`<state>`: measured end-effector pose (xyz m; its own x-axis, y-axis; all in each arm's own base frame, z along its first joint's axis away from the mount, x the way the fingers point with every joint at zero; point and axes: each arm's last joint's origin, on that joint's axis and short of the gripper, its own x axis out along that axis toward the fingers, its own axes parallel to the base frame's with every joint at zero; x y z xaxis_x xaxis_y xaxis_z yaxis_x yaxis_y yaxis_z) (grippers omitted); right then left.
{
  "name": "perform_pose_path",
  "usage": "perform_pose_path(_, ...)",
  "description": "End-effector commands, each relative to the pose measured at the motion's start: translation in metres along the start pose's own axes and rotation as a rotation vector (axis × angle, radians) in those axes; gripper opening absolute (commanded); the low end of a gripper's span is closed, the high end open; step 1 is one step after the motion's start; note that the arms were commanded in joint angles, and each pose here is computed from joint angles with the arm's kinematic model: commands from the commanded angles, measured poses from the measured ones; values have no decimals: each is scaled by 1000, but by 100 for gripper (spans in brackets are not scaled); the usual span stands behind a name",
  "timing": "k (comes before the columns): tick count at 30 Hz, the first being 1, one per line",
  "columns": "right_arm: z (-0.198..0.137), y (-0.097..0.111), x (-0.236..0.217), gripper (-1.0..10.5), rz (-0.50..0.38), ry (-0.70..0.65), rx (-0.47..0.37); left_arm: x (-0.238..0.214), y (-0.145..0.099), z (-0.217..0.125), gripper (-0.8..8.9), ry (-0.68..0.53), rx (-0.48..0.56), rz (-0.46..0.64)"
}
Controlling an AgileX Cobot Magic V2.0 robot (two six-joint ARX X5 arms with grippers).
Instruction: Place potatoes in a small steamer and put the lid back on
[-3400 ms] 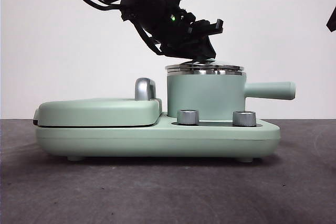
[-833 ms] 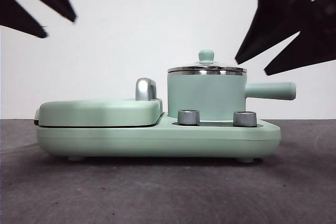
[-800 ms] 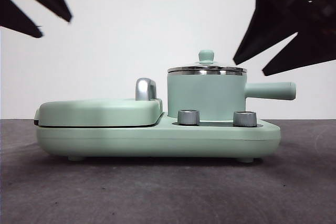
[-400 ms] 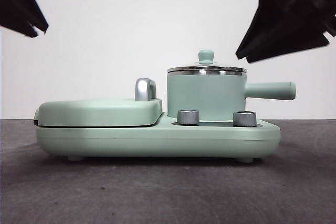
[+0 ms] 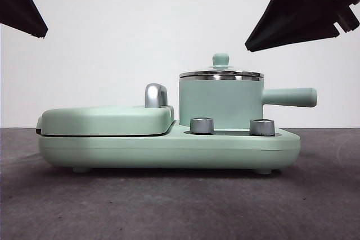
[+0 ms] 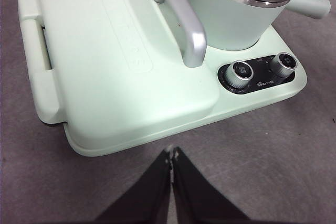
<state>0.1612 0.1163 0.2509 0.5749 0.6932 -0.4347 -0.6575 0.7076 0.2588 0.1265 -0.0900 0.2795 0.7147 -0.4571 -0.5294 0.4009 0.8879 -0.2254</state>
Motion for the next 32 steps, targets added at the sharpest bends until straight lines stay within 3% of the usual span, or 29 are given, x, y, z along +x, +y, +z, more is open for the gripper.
perform_pose_path(1, 6, 2, 0, 20, 12, -31, -2, 0, -2, 2, 6, -8, 4, -11)
perform_pose_path(6, 9, 3, 0, 20, 15, -54, -9, -9, 6, -2, 6, -85, 56, 23)
perform_pose_path(12, 9, 3, 0, 20, 15, -54, -9, -12, 45, -49, 6, -442, 25, 152)
perform_pose_path(16, 9, 3, 0, 20, 15, -54, -9, -6, 66, -88, 6, -582, 32, 265)
perform_pose_path(20, 9, 3, 0, 20, 15, -54, -9, 4, 79, -115, 6, -613, 6, 335)
perform_pose_path(32, 9, 3, 0, 20, 16, -59, -10, 6, 83, -119, 6, -562, -6, 366)
